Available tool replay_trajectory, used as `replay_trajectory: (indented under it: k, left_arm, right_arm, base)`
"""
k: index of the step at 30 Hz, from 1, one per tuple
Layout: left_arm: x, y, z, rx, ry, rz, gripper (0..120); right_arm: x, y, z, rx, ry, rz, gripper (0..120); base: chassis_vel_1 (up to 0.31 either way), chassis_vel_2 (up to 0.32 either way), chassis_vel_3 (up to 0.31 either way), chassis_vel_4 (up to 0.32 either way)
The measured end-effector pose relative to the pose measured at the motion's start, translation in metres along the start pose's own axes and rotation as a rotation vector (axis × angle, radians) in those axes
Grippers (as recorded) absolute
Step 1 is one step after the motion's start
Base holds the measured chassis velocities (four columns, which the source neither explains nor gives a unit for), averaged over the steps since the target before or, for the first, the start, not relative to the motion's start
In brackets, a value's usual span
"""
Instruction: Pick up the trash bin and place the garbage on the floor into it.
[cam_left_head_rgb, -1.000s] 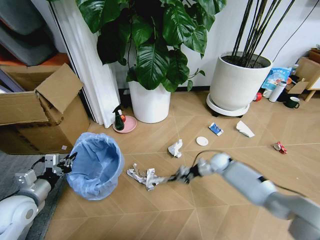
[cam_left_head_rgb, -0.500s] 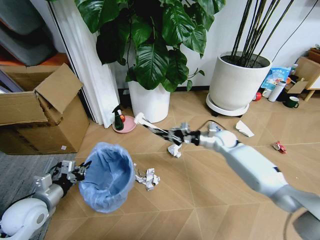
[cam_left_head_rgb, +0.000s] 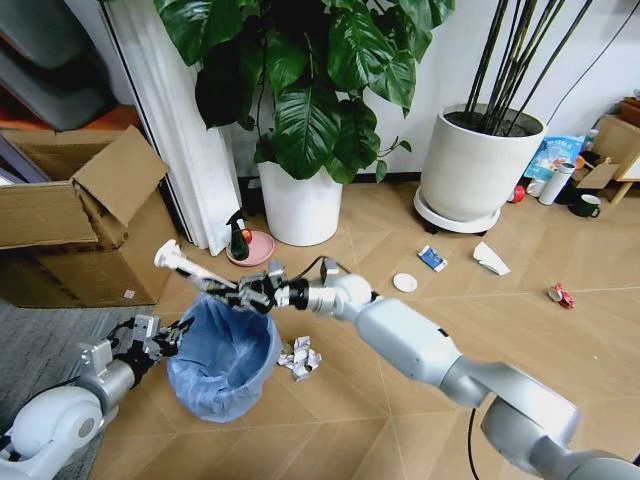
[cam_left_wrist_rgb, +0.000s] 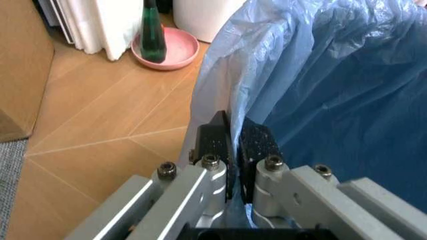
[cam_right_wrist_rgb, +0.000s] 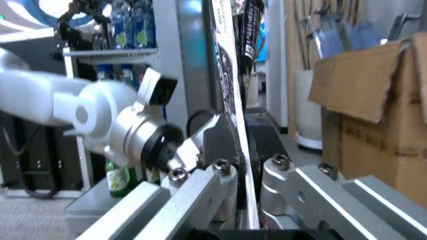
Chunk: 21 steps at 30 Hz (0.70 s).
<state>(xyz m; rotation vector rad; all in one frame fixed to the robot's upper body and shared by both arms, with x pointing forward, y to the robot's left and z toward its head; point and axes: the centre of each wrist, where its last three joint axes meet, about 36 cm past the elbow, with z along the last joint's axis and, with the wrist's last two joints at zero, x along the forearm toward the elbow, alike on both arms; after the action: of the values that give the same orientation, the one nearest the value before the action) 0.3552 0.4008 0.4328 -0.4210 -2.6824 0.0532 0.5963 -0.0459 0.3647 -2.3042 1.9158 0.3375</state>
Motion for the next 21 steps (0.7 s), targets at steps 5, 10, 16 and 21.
replay_trajectory:
  k: [5,10,16,21]
  left_arm:
    - [0.003,-0.002,-0.002,0.009,-0.002,0.005,0]
    - [0.008,-0.003,-0.006,0.011,0.003,0.001,0]
    - [0.01,-0.008,-0.008,0.038,0.012,0.011,0]
    - [0.01,-0.009,-0.008,0.051,0.018,0.014,0]
  right_arm:
    - [-0.006,0.001,0.003,0.003,0.035,-0.023,4]
    - [-0.011,-0.002,-0.001,0.02,0.067,-0.042,26]
    - [-0.005,-0.006,-0.005,0.033,0.094,-0.041,47]
    - [-0.001,-0.008,-0.008,0.04,0.104,-0.036,61]
  base:
    - [0.0,0.0,0.0,0.0]
    - [0.0,0.0,0.0,0.0]
    - [0.0,0.0,0.0,0.0]
    - [0.0,0.0,0.0,0.0]
